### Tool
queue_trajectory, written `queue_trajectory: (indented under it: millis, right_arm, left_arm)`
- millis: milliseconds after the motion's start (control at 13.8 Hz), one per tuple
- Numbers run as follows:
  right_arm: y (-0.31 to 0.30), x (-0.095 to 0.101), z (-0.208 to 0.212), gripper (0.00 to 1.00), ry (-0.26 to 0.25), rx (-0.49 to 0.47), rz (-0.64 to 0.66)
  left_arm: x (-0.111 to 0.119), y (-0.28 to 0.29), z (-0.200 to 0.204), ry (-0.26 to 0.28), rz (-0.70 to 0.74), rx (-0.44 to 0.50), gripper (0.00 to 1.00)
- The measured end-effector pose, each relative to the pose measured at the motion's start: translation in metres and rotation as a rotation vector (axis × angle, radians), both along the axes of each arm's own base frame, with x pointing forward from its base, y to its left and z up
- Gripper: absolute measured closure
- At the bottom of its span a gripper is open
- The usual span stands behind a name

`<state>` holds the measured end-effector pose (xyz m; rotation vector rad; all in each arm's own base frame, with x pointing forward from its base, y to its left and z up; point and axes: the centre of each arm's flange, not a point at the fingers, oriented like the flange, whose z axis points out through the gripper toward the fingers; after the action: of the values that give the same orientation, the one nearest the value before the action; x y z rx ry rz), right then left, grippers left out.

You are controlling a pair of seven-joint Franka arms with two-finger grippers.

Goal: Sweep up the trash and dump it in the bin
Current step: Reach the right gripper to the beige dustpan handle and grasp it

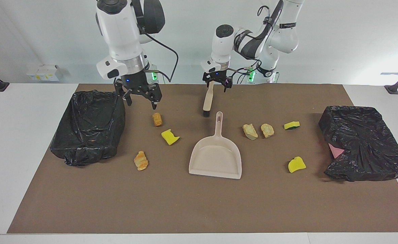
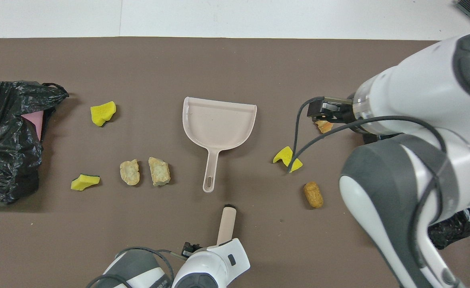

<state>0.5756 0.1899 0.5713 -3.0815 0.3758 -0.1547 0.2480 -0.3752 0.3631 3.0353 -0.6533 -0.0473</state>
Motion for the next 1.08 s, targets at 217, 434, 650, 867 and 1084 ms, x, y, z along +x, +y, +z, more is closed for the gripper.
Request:
queue_trajectory:
  millis: [217, 434, 650, 867, 1084]
  right_arm:
    - [0.059, 0.002, -0.040, 0.00, -0.002, 0.012, -0.007]
    - [0.112, -0.001, -0.084, 0.00, 0.013, 0.014, -0.004]
    - [0.156, -0.013, -0.120, 0.00, 0.039, 0.001, 0.030]
    - [0.196, -0.024, -0.162, 0.00, 0.071, -0.024, 0.047]
    - [0.226, -0.029, -0.199, 0.00, 0.088, -0.037, 0.059]
  left_arm:
    - [-0.028, -0.014, -0.019, 0.010, -0.044, 0.018, 0.00]
    - [-0.049, -0.021, -0.032, 0.025, -0.066, 0.046, 0.00]
    - [-0.057, -0.024, -0.037, 0.030, -0.050, 0.058, 0.08]
    - [-0.055, -0.022, -0.038, 0.039, -0.043, 0.071, 0.46]
    - [-0.051, -0.015, -0.032, 0.060, -0.027, 0.100, 0.74]
